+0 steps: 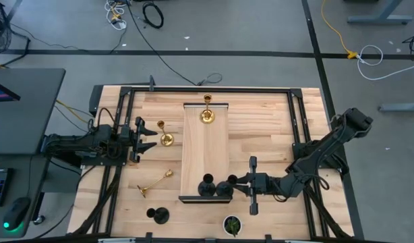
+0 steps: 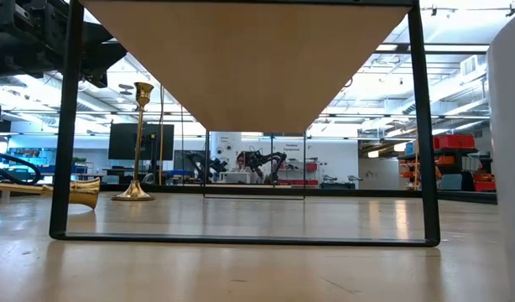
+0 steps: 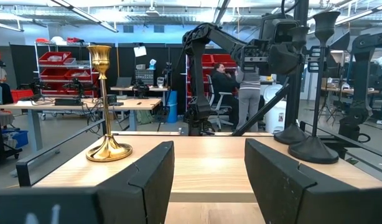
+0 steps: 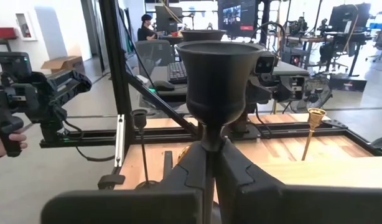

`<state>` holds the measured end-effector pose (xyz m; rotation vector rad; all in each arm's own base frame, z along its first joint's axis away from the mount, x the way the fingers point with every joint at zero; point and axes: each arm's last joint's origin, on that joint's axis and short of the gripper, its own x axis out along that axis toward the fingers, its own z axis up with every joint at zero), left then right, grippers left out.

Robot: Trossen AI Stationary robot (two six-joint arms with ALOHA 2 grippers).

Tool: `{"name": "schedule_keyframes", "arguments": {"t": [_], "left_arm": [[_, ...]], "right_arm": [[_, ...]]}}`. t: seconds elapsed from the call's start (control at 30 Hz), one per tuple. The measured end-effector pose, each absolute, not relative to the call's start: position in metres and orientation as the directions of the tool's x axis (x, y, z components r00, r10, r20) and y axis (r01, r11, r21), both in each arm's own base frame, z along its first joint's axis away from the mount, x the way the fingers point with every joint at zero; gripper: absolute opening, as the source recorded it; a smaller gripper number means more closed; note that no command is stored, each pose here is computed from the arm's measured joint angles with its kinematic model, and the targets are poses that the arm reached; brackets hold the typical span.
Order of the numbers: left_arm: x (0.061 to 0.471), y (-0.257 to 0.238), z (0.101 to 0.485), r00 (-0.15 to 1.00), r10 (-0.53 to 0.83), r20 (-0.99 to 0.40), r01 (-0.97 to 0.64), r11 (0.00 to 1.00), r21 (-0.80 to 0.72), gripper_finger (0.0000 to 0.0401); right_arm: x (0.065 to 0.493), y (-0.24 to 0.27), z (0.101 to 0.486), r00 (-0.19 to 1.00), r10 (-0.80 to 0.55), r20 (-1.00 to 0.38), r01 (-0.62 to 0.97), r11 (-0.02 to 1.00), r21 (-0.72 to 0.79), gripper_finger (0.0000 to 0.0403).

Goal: Pick & Place candle stick holders
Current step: Put the right black candle holder on the shelf aligned with the black candle holder

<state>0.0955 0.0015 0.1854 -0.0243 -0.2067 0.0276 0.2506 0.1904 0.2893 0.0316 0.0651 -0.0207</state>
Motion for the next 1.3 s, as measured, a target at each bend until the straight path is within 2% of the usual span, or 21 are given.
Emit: {"name": "schedule_keyframes", "arguments": {"t": [0.4,0.63,1.3], "left_arm": [[0.0955,0.0015,0.1854,0.978,0.03,0.205,-0.025,0.999,-0.027,0.0197],[0.0955,0.0015,0.1856,0.978,0.03,0.205,-0.025,0.999,-0.027,0.0197],[0.0955,0.0015,0.1855,0.978,0.03,0.205,-0.025,0.999,-0.027,0.0197]], "right_arm": [[0.2533,0.1917,0.2897,0.998,0.048,-0.048,-0.047,0.999,0.018,0.0033],[0.2536,0.1914,0.2884,0.998,0.04,-0.053,-0.039,0.999,0.01,0.0047],[0.2539,0.1906,0.2868,0.997,0.034,-0.067,-0.035,0.999,-0.025,0.0182]]}}
